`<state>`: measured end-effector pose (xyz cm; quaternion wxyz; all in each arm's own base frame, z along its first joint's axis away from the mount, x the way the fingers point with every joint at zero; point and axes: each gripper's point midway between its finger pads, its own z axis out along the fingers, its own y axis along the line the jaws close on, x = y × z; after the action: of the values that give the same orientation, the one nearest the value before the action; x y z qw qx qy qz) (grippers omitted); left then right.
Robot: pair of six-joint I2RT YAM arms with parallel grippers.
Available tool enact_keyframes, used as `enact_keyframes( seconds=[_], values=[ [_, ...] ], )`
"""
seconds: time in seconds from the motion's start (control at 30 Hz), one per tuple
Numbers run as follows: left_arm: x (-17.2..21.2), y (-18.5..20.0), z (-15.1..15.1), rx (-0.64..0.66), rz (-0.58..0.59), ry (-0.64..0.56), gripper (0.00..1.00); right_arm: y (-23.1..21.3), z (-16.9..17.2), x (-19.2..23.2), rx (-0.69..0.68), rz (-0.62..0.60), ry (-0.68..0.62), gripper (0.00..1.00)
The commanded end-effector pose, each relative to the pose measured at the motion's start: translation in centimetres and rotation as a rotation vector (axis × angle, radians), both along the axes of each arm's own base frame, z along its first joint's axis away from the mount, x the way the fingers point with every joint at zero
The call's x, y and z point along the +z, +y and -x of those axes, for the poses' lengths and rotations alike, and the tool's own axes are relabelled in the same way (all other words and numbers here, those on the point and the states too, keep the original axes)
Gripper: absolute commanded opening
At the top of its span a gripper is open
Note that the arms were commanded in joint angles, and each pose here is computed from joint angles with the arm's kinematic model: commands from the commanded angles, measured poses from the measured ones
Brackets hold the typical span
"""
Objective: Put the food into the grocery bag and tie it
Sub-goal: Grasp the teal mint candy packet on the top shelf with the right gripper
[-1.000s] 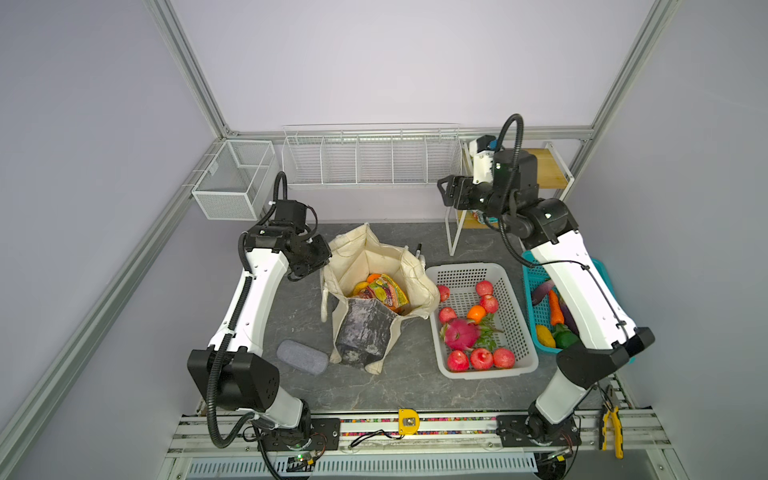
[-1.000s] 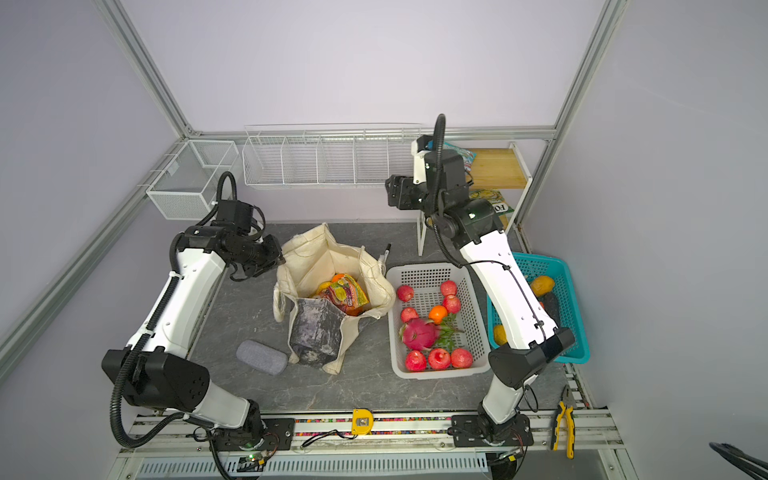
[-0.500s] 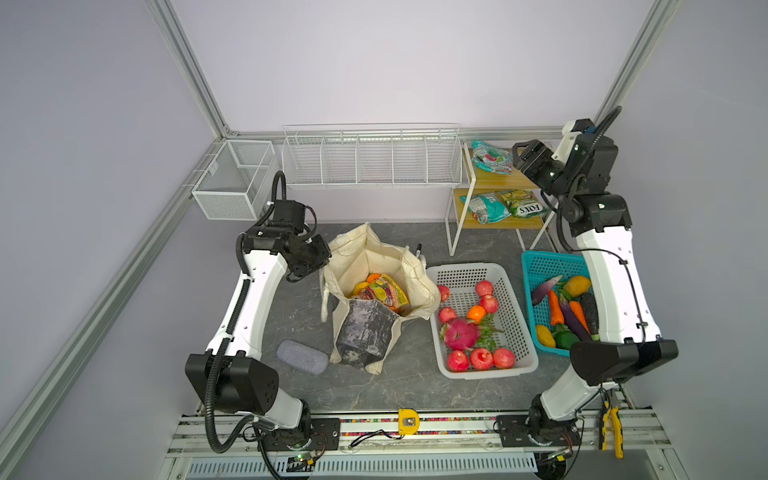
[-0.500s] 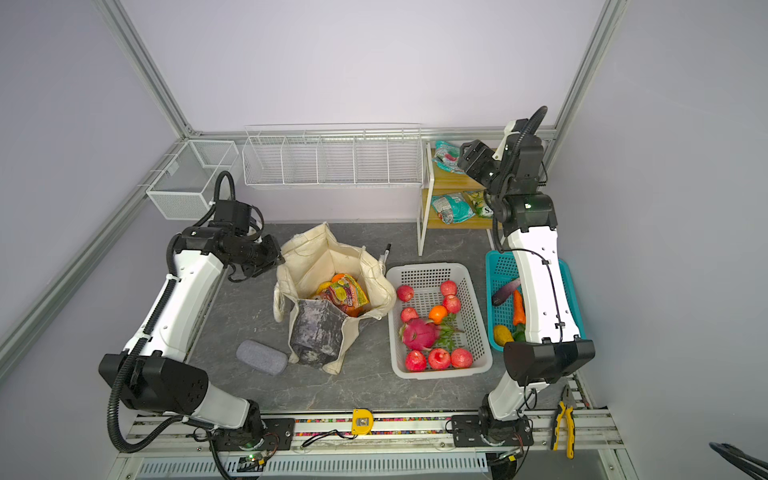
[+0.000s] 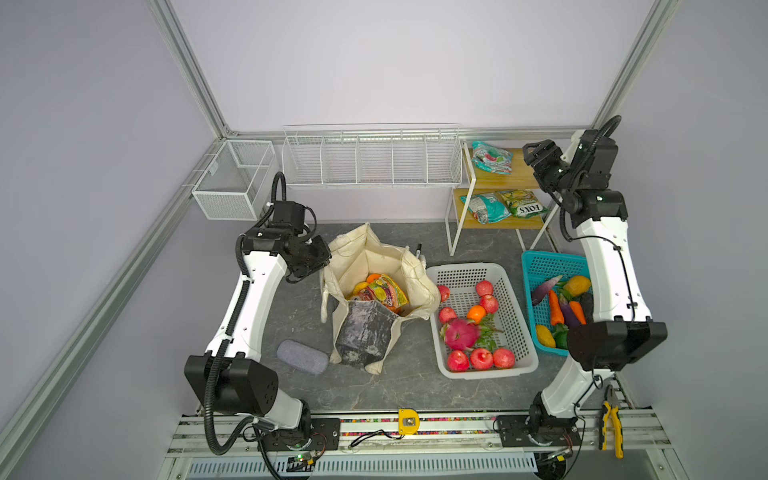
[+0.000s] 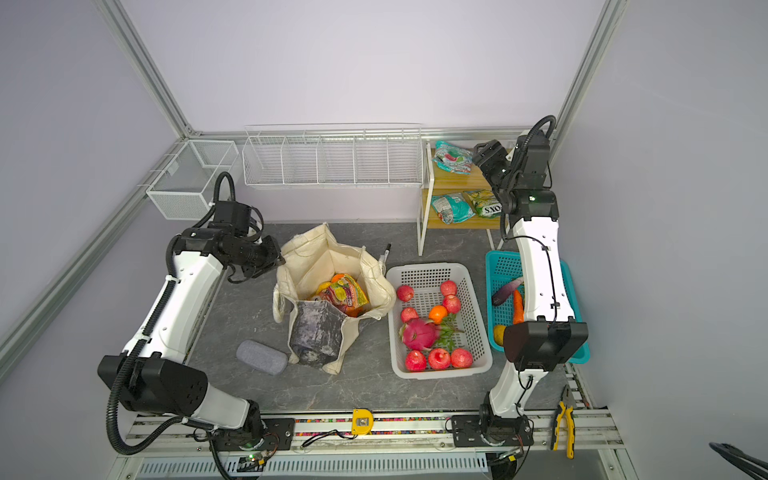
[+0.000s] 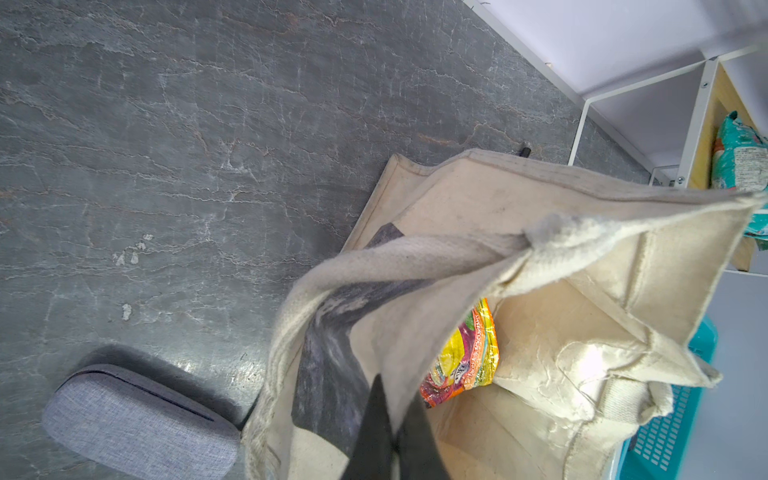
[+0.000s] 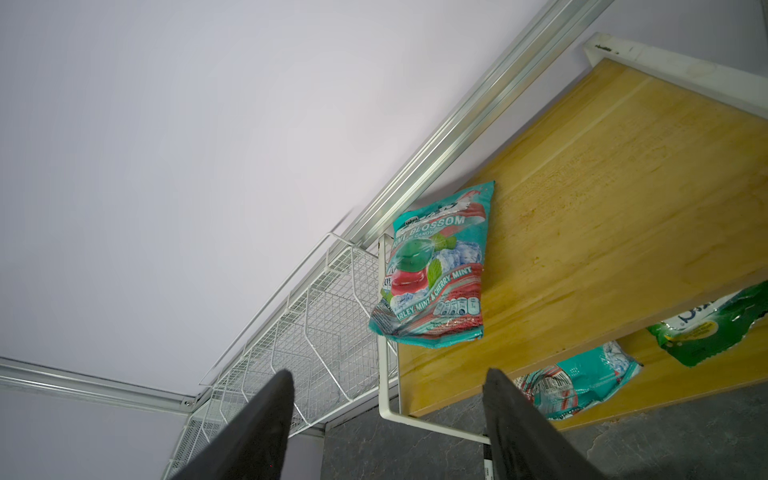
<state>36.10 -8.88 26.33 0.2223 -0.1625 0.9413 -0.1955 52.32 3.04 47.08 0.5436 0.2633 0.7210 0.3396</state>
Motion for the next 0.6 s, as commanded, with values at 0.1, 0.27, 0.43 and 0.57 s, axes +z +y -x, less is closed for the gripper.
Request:
enact_keyframes(
  seconds=[0.1, 0.27, 0.43, 0.57],
  values=[
    [0.6, 0.0, 0.4, -0.022, -0.003, -0.026, 0.0, 0.3, -1.4, -0.4, 0.028, -0.081, 0.007, 0.73],
    [0.5, 0.0, 0.5, -0.023, -0.002, -0.024, 0.0, 0.5, -2.6, -1.6, 0.038, -0.092, 0.035, 0.73],
    [0.5, 0.0, 0.6, -0.02, 0.001, -0.026, 0.0, 0.3, -3.6, -2.3, 0.032, -0.09, 0.055, 0.75],
    [0.4, 0.0, 0.5, -0.017, 0.002, -0.026, 0.0, 0.1, -4.4, -3.2, 0.026, -0.092, 0.078, 0.76]
  ],
)
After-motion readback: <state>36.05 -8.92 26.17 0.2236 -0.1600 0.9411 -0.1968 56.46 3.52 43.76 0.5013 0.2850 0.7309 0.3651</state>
